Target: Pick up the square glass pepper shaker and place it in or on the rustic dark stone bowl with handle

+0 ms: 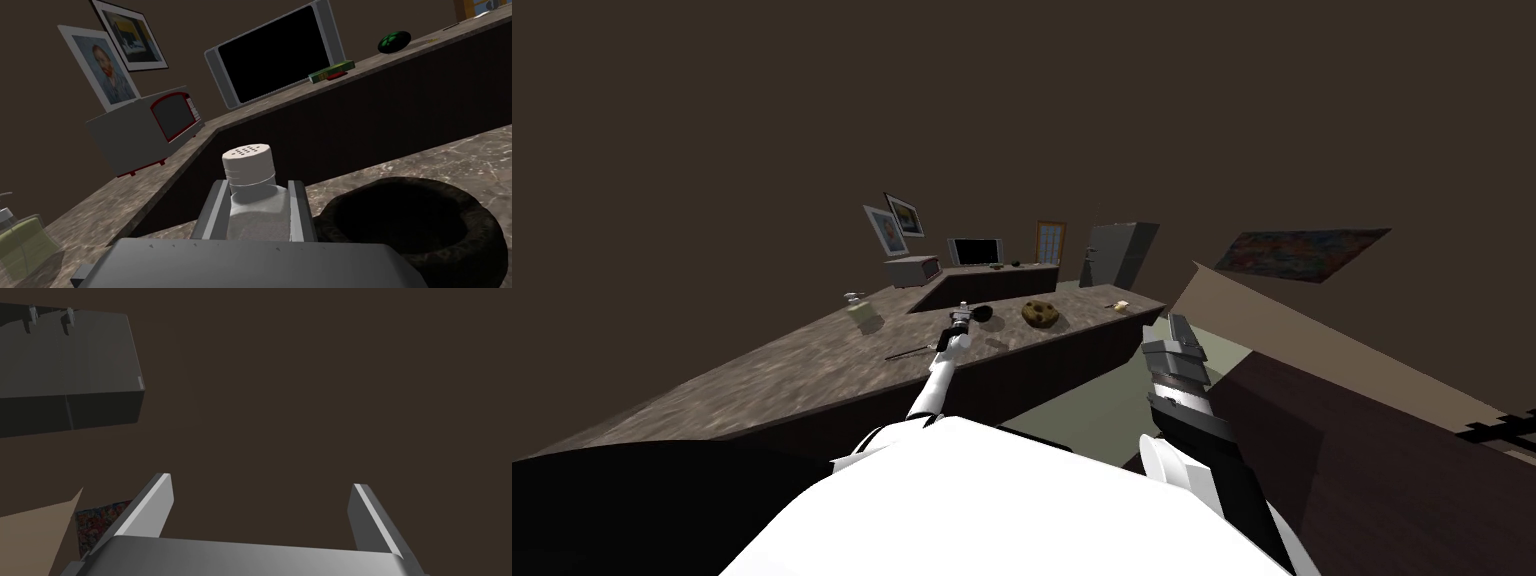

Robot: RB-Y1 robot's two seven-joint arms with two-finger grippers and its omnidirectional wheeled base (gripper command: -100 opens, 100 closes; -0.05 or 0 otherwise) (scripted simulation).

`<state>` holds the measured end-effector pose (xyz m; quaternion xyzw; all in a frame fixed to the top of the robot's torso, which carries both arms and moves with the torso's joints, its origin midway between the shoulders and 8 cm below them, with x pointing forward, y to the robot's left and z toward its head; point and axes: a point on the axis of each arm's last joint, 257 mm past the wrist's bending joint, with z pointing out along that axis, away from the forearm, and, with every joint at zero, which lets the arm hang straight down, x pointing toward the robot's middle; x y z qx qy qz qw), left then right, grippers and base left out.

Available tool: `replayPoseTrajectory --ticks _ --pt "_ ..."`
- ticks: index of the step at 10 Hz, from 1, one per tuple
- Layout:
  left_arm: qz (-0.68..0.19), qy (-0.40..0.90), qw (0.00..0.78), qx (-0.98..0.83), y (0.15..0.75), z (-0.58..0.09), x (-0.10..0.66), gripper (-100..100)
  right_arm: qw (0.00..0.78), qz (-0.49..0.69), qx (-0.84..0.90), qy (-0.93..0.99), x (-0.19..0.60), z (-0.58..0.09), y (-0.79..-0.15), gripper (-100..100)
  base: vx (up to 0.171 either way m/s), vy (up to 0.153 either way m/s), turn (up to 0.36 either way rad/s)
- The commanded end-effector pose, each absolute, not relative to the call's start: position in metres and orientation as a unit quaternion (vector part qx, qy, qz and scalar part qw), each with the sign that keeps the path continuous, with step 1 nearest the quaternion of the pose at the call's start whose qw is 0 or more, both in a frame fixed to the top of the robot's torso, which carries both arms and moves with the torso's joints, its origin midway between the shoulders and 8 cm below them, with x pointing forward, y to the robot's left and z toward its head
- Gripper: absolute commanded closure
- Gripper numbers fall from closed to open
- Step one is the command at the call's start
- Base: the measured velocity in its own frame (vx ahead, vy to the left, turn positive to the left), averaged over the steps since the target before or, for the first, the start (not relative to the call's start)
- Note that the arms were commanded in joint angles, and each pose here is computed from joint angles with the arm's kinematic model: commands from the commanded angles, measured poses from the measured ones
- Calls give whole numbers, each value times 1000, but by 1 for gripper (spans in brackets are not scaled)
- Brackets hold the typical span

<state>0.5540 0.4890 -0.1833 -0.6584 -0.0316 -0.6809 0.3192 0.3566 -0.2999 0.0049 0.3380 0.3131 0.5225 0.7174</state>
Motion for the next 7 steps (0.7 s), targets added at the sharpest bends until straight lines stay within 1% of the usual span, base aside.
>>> replayPoseTrajectory --ticks 1,2,4,6,7 --pt "-676 -35 312 -666 497 -184 557 100 717 523 338 313 357 5 -300 0 139 -82 39" --pt "-674 -37 308 -670 502 -185 558 100 717 523 338 313 357 5 -300 0 154 -99 40" --pt "-668 -44 297 -681 517 -187 561 100 717 523 338 313 357 5 -300 0 164 -142 53" --pt "-662 -52 286 -691 530 -189 563 100 717 523 338 313 357 5 -300 0 197 -113 70" --pt "-664 -49 290 -687 525 -188 563 100 717 523 338 313 357 5 -300 0 23 -49 99"
